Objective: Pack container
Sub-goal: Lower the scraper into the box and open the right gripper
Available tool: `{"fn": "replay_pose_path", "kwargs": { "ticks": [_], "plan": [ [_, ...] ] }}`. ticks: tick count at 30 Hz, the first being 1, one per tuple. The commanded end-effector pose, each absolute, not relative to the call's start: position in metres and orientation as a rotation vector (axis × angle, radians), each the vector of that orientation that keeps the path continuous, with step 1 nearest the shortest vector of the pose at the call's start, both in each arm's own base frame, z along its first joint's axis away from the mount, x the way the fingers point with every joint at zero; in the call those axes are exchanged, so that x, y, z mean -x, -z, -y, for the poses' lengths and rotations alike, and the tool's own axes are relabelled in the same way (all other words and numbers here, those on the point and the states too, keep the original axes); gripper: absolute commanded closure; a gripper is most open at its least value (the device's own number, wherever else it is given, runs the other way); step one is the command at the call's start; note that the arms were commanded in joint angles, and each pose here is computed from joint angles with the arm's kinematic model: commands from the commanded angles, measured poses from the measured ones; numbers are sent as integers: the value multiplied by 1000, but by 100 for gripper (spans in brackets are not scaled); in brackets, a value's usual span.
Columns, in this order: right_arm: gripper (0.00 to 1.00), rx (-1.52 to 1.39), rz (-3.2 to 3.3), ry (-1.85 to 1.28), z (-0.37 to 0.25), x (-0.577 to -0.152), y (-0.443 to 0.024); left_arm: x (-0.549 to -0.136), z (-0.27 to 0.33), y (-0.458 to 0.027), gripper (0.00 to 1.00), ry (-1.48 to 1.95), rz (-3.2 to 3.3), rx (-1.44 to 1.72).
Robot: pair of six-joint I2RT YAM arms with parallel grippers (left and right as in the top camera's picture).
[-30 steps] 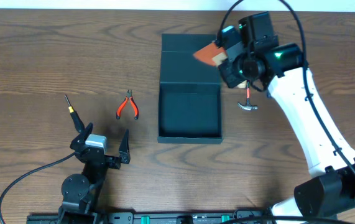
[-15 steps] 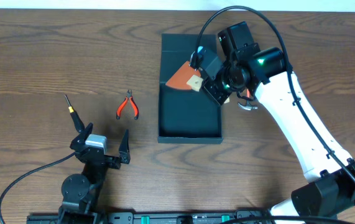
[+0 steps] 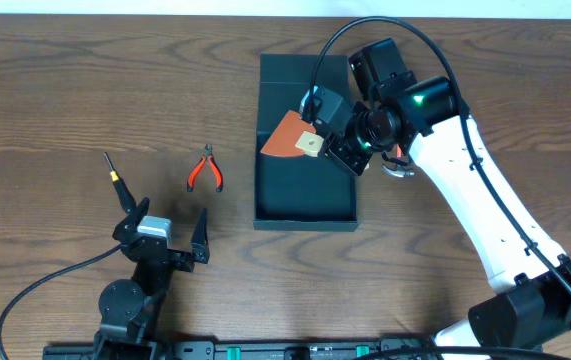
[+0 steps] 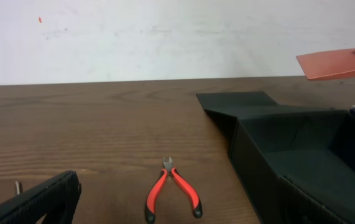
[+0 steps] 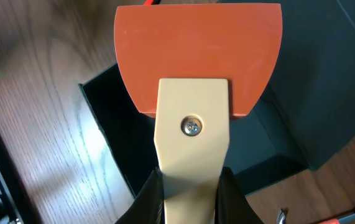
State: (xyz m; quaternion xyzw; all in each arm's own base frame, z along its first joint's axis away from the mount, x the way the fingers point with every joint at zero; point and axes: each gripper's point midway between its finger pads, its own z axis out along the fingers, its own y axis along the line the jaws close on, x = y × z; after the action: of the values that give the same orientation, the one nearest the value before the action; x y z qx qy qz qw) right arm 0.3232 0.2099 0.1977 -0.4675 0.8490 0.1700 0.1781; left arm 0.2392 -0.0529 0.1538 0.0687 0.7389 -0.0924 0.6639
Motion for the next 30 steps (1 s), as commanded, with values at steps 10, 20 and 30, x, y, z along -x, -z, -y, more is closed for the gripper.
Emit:
{"fn": "replay_pose_path", "kwargs": {
  "ticks": [10,20,30],
  "plan": [
    [99,1383,-2422,-526,-214,-315,-156,-237,58,-139,1,233,-1714,-175],
    [99,1382,-2461,-536,-209,-307,-122,-237,58,-139,1,233,-1714,-175],
    [99,1379,-2451,-533,-209,-308,-111,-237,58,-139,2,233,-1714,-175]
  ]
}}
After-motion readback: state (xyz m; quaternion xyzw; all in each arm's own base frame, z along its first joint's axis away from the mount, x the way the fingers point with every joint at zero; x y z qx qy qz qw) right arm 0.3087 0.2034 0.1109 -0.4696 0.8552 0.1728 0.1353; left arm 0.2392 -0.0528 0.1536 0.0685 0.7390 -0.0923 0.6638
